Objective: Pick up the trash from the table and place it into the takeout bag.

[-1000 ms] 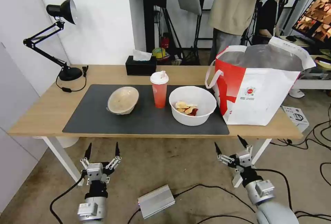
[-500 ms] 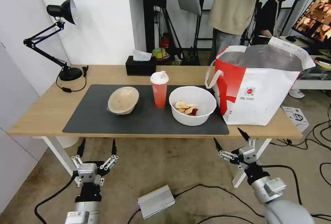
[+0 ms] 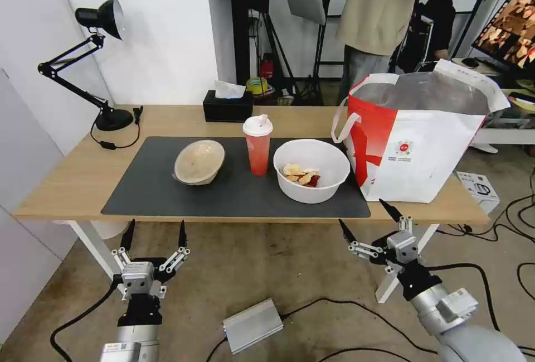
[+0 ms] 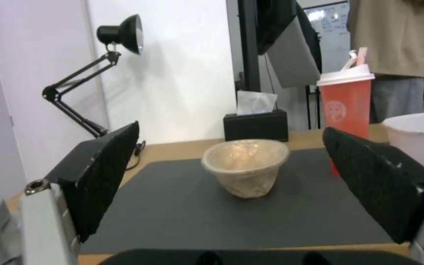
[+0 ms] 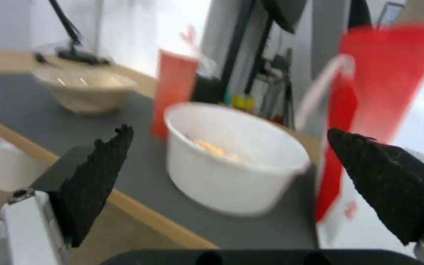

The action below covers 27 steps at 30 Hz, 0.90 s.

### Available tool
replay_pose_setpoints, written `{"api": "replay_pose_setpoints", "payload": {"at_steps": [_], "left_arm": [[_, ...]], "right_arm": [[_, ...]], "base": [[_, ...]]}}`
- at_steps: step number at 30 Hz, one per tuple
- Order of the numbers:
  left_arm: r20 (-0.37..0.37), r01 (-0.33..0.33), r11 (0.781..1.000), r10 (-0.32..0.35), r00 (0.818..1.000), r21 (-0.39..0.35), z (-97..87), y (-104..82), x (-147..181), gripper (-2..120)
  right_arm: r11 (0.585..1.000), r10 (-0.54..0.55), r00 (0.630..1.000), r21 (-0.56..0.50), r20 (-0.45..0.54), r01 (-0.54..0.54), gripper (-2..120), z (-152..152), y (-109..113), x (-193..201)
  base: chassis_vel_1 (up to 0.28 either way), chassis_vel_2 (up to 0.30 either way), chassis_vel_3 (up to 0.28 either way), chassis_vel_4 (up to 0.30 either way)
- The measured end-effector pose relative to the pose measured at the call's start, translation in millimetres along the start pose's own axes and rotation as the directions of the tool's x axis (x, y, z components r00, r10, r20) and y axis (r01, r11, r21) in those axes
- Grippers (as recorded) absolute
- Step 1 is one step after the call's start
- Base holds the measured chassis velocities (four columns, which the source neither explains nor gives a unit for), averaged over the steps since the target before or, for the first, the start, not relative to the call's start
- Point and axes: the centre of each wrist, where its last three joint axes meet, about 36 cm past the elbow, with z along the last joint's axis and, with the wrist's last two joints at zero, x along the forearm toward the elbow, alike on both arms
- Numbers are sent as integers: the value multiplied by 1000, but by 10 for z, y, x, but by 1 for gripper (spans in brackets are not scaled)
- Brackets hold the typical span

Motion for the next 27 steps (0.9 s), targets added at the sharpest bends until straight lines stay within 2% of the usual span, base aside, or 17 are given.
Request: {"api": "replay_pose_setpoints", "payload": {"at_steps": [5,13,18,27], "left_arm": [[4,-5,1000,5,1000,-3,-27,10,-21,100],[11,-32,999,32,999,-15,-11,37,-58,100],[10,-41,999,41,999,-17,14,47,-70,100],[5,-61,998,61,998,-11,70,9,-78,100]], "right_arm": [[999,-52,998,-9,32,52,100,-317,57,29],[996,-86,996,10,33,86,100,-405,-16,-35],[993,-115,993,26,24,114,100,-400,-116,-130],[986,-152,988,71,13,150,100,-409,-433,-432]], "base": [[0,0,0,0],[0,0,0,0],[0,0,0,0],[0,0,0,0]]}}
